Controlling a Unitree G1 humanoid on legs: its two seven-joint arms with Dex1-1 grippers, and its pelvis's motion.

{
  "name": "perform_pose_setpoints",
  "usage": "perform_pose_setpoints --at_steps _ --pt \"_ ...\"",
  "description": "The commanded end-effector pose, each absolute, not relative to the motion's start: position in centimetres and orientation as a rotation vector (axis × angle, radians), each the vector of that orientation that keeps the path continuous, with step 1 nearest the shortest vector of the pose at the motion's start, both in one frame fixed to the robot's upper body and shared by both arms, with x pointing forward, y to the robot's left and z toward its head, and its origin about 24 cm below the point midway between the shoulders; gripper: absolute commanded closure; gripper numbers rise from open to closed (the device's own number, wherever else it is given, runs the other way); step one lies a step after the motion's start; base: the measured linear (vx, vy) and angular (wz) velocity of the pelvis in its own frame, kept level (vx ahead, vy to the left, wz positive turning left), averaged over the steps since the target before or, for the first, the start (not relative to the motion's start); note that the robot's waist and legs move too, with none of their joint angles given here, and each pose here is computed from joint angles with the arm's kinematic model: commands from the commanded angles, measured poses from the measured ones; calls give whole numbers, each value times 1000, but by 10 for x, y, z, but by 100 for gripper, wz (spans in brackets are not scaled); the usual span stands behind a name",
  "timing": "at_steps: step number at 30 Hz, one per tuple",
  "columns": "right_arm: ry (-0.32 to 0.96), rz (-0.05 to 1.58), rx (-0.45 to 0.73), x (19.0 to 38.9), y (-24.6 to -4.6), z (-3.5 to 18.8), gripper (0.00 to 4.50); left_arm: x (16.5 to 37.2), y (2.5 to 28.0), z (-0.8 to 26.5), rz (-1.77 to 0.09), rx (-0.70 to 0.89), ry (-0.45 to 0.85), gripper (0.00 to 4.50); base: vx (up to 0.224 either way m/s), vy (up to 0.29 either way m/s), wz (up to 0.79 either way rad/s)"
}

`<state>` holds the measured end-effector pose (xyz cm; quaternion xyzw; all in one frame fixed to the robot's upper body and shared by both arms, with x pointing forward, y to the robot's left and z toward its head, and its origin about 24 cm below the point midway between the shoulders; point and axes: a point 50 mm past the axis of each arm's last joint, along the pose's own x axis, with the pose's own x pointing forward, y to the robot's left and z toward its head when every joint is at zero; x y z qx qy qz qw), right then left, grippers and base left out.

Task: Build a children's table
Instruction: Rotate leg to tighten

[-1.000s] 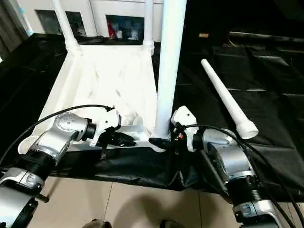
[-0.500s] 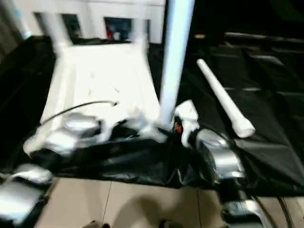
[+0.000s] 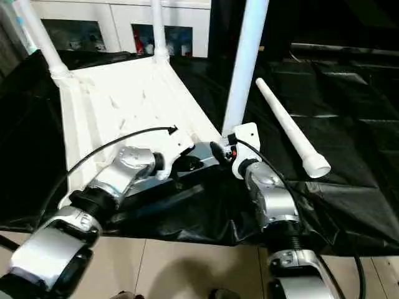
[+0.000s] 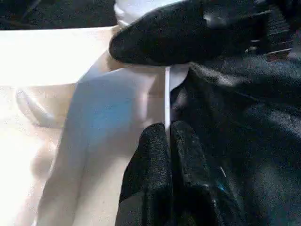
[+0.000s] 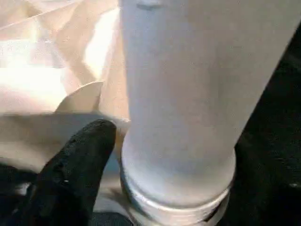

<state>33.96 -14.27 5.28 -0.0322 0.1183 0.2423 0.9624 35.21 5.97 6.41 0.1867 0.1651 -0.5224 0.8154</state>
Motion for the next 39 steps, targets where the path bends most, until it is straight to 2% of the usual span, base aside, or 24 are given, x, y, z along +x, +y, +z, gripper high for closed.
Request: perform_pose_setpoints --at_steps 1,5,9,12,18,21,23,25,27,30,33,34,37,39 --pt "273 713 -84 328 -122 45 71 345 51 69 -1220 400 293 450 0 0 0" --pt "282 863 -148 317 -144 51 71 338 73 68 -1324 408 302 450 0 0 0" --pt "295 965 -209 310 -164 61 71 329 102 68 -1438 434 368 450 0 0 0" --pt "293 1011 -214 308 -168 66 71 326 116 69 -1477 444 404 450 0 0 0" --pt "308 1050 -212 305 -168 64 71 322 125 70 -1499 443 428 450 0 0 0" --pt "317 1062 -182 304 -165 61 104 323 125 69 -1484 442 424 450 0 0 0" --pt "317 1062 -179 304 -164 60 107 323 125 69 -1483 441 423 450 0 0 0" --pt "322 1061 -171 302 -163 58 143 322 122 69 -1481 436 416 450 0 0 0" --pt "325 1044 -167 302 -163 55 147 323 120 69 -1472 432 409 450 0 0 0" --pt "347 947 -151 304 -162 46 165 329 112 69 -1390 418 385 450 0 0 0" --pt "399 724 -116 309 -154 28 174 343 92 70 -1231 374 347 450 0 0 0" --pt "399 724 -116 309 -154 28 174 343 92 70 -1231 374 347 450 0 0 0" --pt "412 459 -4 320 -146 20 176 353 66 70 -1084 334 341 450 0 0 0" --pt "422 359 72 327 -136 18 176 357 48 70 -990 298 346 450 0 0 0"
